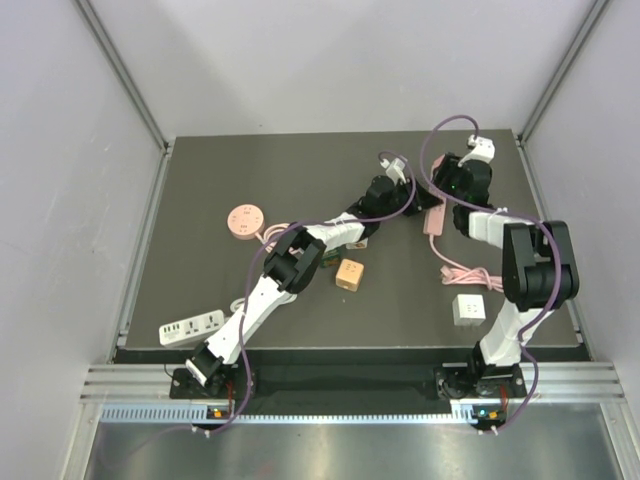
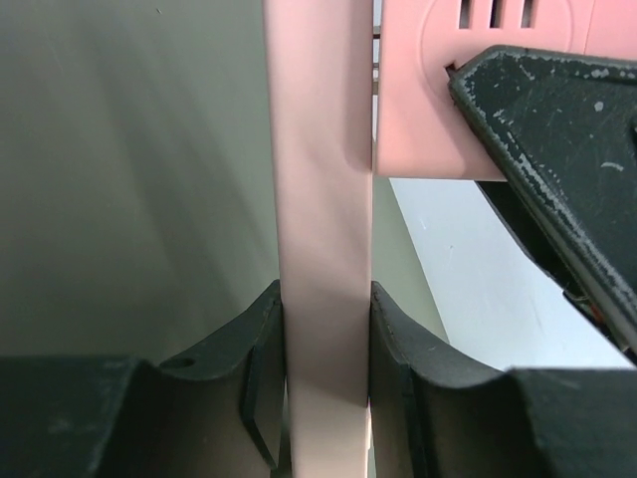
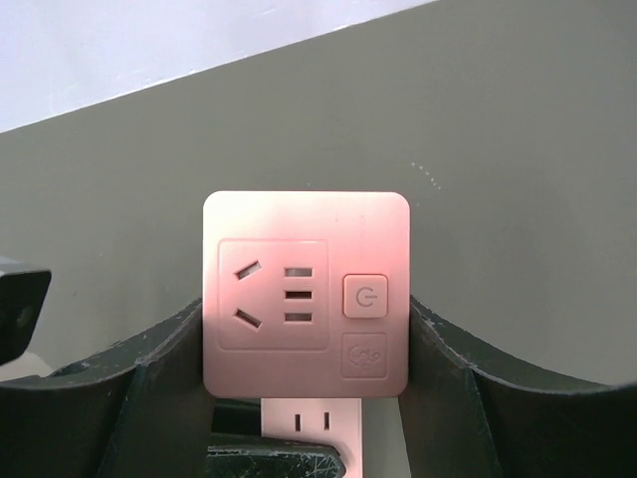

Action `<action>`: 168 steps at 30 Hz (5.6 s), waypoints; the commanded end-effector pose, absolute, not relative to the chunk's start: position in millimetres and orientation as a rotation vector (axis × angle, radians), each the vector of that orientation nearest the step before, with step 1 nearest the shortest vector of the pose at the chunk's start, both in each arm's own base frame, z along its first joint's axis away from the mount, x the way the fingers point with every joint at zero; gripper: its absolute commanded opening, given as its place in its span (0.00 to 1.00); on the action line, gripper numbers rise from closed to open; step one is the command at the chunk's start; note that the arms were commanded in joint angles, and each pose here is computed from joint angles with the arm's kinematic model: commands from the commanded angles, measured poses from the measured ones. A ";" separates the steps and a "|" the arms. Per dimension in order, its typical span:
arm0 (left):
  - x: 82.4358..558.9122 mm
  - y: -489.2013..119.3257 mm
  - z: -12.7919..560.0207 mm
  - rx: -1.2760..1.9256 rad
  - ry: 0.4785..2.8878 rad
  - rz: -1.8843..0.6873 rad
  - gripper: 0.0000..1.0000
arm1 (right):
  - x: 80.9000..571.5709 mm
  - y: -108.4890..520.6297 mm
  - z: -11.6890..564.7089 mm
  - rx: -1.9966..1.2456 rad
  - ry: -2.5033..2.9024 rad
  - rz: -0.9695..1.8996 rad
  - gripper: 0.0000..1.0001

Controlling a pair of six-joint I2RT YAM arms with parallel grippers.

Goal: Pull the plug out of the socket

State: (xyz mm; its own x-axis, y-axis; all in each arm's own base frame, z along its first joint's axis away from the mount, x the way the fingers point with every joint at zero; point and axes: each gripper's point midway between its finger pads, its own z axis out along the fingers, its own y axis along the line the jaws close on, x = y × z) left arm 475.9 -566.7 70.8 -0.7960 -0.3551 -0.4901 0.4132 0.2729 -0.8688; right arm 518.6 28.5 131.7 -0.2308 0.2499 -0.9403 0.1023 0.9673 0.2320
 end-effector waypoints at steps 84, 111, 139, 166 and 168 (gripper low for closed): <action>513.7 -545.2 79.3 0.286 1.837 -1.231 0.72 | 501.6 -14.0 193.2 0.427 1.713 0.315 0.00; 391.7 -406.2 263.9 0.264 1.804 -1.032 0.84 | 417.4 71.7 204.4 0.353 1.836 0.851 0.00; 169.8 -286.9 202.0 0.163 1.937 -1.352 0.84 | 328.6 204.2 94.9 0.101 2.093 1.034 0.06; 168.3 -286.6 207.2 0.199 1.938 -1.338 0.85 | 342.3 162.7 76.6 0.003 2.292 0.567 1.00; 167.4 -286.2 205.9 0.204 1.937 -1.338 0.85 | 349.0 149.0 91.7 0.006 2.259 0.469 1.00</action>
State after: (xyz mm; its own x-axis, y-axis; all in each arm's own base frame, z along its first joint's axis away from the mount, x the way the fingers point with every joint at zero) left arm 168.1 -282.7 192.4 -0.7163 -0.2724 -0.6425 0.4872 0.4639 -0.7399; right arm 334.8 167.3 57.6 -0.7495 0.2091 -0.6281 -0.1389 0.8780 0.4580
